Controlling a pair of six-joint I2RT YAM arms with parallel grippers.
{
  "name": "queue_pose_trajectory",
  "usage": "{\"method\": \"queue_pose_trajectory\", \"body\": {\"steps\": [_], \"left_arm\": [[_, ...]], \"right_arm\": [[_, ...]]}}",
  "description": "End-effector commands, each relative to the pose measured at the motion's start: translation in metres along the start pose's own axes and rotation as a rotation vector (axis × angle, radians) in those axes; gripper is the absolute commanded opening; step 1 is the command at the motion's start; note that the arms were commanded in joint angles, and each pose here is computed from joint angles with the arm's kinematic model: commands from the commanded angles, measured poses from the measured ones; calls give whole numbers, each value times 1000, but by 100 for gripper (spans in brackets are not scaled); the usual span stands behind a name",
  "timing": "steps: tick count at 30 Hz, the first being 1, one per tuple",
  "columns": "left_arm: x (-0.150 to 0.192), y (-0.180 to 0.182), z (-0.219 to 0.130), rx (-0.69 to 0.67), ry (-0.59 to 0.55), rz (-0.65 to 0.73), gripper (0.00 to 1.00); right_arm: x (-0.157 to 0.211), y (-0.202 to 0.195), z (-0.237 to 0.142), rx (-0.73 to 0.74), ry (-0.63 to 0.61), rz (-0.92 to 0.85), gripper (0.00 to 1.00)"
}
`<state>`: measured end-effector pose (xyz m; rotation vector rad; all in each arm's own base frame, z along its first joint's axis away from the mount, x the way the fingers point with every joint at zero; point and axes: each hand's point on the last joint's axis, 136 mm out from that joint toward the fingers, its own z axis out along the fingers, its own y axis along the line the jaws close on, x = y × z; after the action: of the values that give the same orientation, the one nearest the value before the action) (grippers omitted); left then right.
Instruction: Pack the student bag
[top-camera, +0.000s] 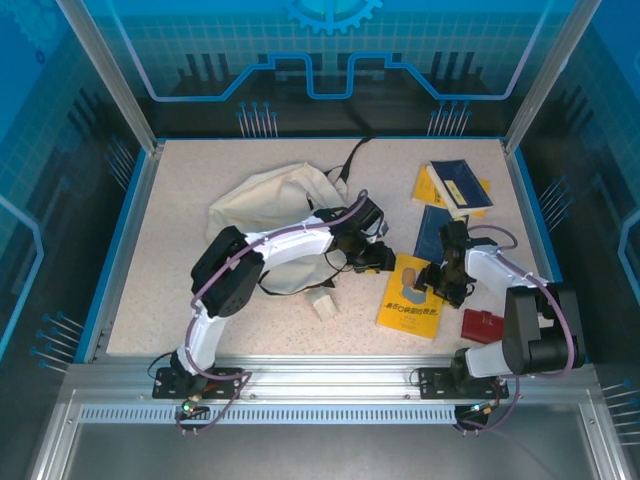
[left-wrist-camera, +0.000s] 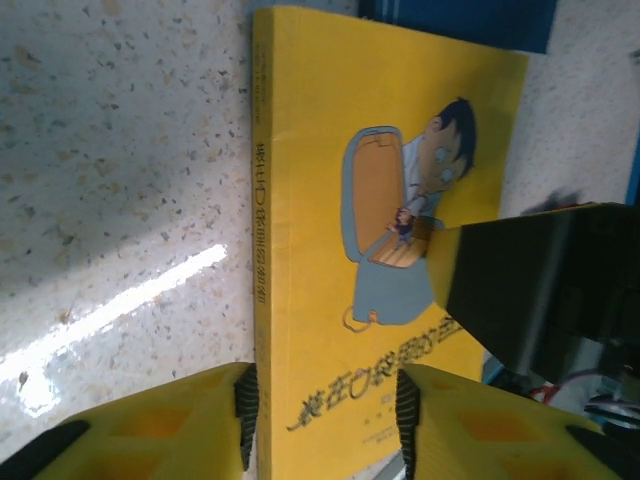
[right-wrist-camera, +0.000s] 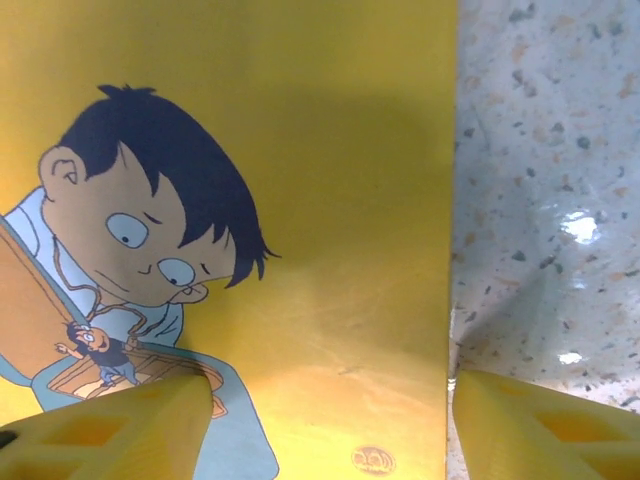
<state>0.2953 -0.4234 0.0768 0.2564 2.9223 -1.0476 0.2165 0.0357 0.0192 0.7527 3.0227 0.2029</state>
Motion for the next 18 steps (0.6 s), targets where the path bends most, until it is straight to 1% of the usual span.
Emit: {"method": "queue_pose_trajectory", "body": {"steps": [1,3,7,9,13,15,17,18], "left_arm": [[4,1,14,-32,64,37,39],[5,3,24,-53,82,50,36],[8,9,40,-85,115,61,34],[8,12,43,-113,114,74,35],[7,11,49,-118,120,91,34],[6,14,52,-145,119,96,33],[6,19,55,-179,120,100,32],[6,22,56,-193,122,100,31]], "right_arm": [[3,2,7,-13,33,-18,63],[3,3,8,-21,36,-21,61],[3,7,7,-38,40,-30,57],[3,9,6,-46,43,-36,54],[3,14,1,-53,42,-56,49],[3,18,-1,-54,37,-66,48],[3,23,-5,-65,35,-77,43],[3,26,-7,-70,34,-82,43]]}}
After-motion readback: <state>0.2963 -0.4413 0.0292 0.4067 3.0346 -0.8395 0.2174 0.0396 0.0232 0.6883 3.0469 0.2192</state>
